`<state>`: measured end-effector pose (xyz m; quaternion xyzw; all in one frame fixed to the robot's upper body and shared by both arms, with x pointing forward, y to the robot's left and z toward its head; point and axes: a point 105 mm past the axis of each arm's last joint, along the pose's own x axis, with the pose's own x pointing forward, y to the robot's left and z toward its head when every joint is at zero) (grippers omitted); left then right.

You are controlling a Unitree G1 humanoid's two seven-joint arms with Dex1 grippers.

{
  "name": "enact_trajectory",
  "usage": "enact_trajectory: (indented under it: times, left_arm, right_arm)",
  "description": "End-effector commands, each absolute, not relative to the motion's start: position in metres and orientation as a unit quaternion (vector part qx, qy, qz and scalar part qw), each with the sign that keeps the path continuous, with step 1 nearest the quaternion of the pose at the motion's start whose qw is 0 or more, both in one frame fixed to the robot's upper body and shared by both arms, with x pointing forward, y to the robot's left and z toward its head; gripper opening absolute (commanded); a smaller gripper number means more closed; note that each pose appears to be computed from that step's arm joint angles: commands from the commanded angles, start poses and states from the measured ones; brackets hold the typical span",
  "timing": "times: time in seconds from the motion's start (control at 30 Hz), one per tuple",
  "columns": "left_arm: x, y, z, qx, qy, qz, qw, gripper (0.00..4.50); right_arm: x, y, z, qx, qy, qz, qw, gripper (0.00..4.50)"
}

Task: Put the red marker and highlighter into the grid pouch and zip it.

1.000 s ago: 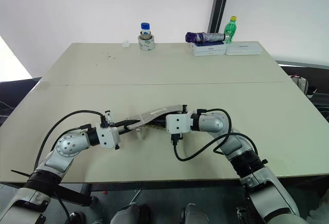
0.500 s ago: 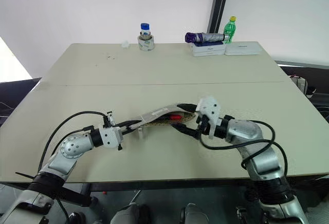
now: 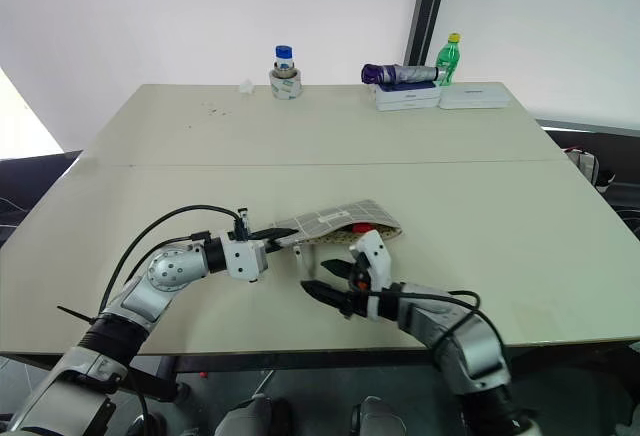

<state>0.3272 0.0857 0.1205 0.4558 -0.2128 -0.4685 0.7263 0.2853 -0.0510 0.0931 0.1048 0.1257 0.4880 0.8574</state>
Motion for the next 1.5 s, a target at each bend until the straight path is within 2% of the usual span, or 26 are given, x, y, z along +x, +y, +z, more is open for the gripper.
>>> enact_trajectory:
  times: [0.03, 0.13, 0.17, 0.23, 0.3, 0.4, 0.53, 0.73, 0.93, 1.03, 1.13, 1.2, 1.23, 1.33, 1.47, 1.5]
  left_arm:
    - [0.328, 0.082, 0.129, 0.471, -0.234, -0.46, 0.716, 0.0]
    - [0.328, 0.08, 0.129, 0.469, -0.236, -0.458, 0.717, 0.0]
    - [0.328, 0.079, 0.128, 0.47, -0.236, -0.458, 0.716, 0.0]
    - [0.327, 0.079, 0.128, 0.472, -0.237, -0.459, 0.715, 0.0]
    - [0.328, 0.08, 0.127, 0.471, -0.236, -0.456, 0.717, 0.0]
    - [0.328, 0.082, 0.126, 0.474, -0.233, -0.455, 0.717, 0.0]
    - [0.33, 0.088, 0.126, 0.475, -0.228, -0.449, 0.722, 0.0]
    - [0.328, 0.114, 0.119, 0.49, -0.207, -0.439, 0.724, 0.0]
    - [0.324, 0.137, 0.116, 0.478, -0.185, -0.44, 0.737, 0.0]
    - [0.324, 0.145, 0.116, 0.463, -0.171, -0.44, 0.75, 0.0]
    - [0.324, 0.147, 0.115, 0.446, -0.161, -0.446, 0.759, 0.0]
    - [0.323, 0.148, 0.116, 0.39, -0.137, -0.459, 0.787, 0.71]
    - [0.325, 0.149, 0.121, 0.356, -0.14, -0.448, 0.808, 1.01]
    - [0.328, 0.155, 0.134, 0.312, -0.152, -0.419, 0.839, 2.41]
    - [0.318, 0.17, 0.137, 0.238, -0.122, -0.421, 0.867, 4.41]
    - [0.314, 0.181, 0.139, 0.223, -0.114, -0.409, 0.877, 4.5]
  right_arm:
    - [0.29, -0.04, 0.111, 0.106, 0.09, 0.502, 0.854, 3.38]
    - [0.29, -0.034, 0.115, 0.105, 0.082, 0.513, 0.848, 3.38]
    - [0.293, -0.034, 0.117, 0.124, 0.081, 0.507, 0.849, 3.14]
    - [0.294, -0.034, 0.119, 0.14, 0.083, 0.506, 0.847, 2.52]
    - [0.292, -0.034, 0.116, 0.127, 0.086, 0.51, 0.846, 1.42]
    - [0.292, -0.037, 0.116, 0.128, 0.087, 0.508, 0.848, 0.11]
    - [0.295, -0.052, 0.114, 0.104, 0.089, 0.496, 0.858, 0.05]
    - [0.306, -0.125, 0.094, -0.021, 0.132, 0.454, 0.881, 0.05]
    - [0.326, -0.206, 0.093, -0.115, 0.156, 0.37, 0.909, 0.05]
    - [0.332, -0.216, 0.097, -0.133, 0.145, 0.359, 0.912, 0.05]
    - [0.335, -0.208, 0.103, -0.131, 0.131, 0.369, 0.911, 0.05]
    - [0.335, -0.194, 0.108, -0.107, 0.117, 0.386, 0.909, 0.0]
    - [0.335, -0.188, 0.111, -0.093, 0.108, 0.394, 0.908, 0.28]
    - [0.337, -0.182, 0.119, -0.105, 0.087, 0.401, 0.906, 1.31]
    - [0.341, -0.186, 0.131, -0.11, 0.064, 0.395, 0.91, 3.4]
    - [0.341, -0.188, 0.138, -0.111, 0.054, 0.399, 0.909, 3.91]
